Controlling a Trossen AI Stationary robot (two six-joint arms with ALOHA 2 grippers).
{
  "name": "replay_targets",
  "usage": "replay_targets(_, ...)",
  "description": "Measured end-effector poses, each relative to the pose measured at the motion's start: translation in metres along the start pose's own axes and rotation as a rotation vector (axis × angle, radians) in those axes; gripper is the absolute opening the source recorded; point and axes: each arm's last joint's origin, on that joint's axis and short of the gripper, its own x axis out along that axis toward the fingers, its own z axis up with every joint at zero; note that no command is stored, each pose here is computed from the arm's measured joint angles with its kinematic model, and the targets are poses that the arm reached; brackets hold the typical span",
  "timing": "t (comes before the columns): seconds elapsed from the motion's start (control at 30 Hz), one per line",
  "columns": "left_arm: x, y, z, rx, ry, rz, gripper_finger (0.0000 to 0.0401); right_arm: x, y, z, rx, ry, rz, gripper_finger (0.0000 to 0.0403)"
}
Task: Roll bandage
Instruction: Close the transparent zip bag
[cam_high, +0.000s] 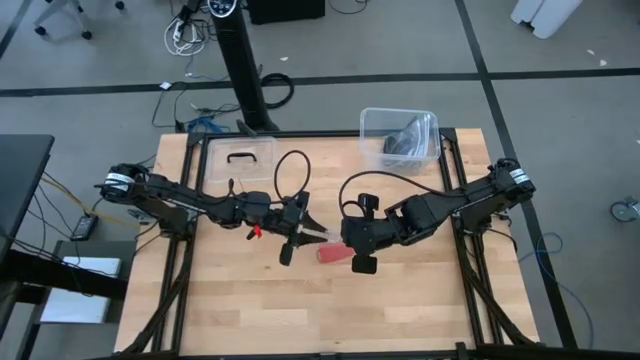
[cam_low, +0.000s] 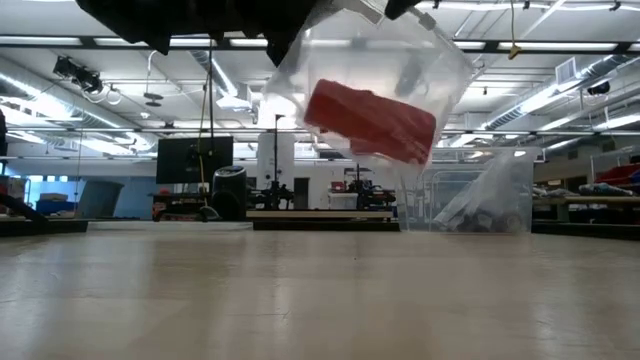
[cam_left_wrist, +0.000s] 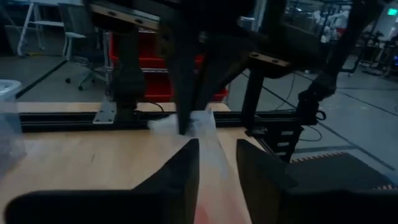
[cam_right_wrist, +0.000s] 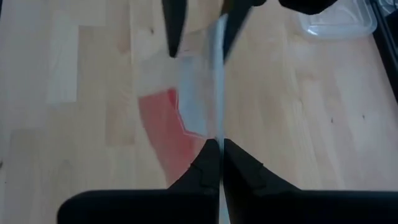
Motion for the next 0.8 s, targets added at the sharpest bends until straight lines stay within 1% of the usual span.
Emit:
replay_targets(0.13,0.0,0.006,0.002,-0.042,0.003,0.017,0.0124,0.0,0.0,-0.001,0.005,0.006,-0.004,0.0001)
replay_targets(0.23,0.003,0.008,0.006,-0.068,0.035,0.022,0.0126,0.0,0.0,-0.001,0.0,0.004,-0.008,0.0001)
replay_targets(0.4,0.007,0.008,0.016,-0.065,0.047,0.021,0.0122,0.001,-0.003,0.0,-0.002,0.005,-0.012,0.0001)
replay_targets(0.6,0.009,0.008,0.021,-0.039,0.039,0.012,0.0092,0.001,-0.003,0.0,-0.005,0.008,-0.01,0.0)
replay_targets(0.8,0.008,0.009,0.021,-0.02,0.043,0.017,0.0037,0.001,-0.003,0.0,-0.009,0.008,-0.008,0.0)
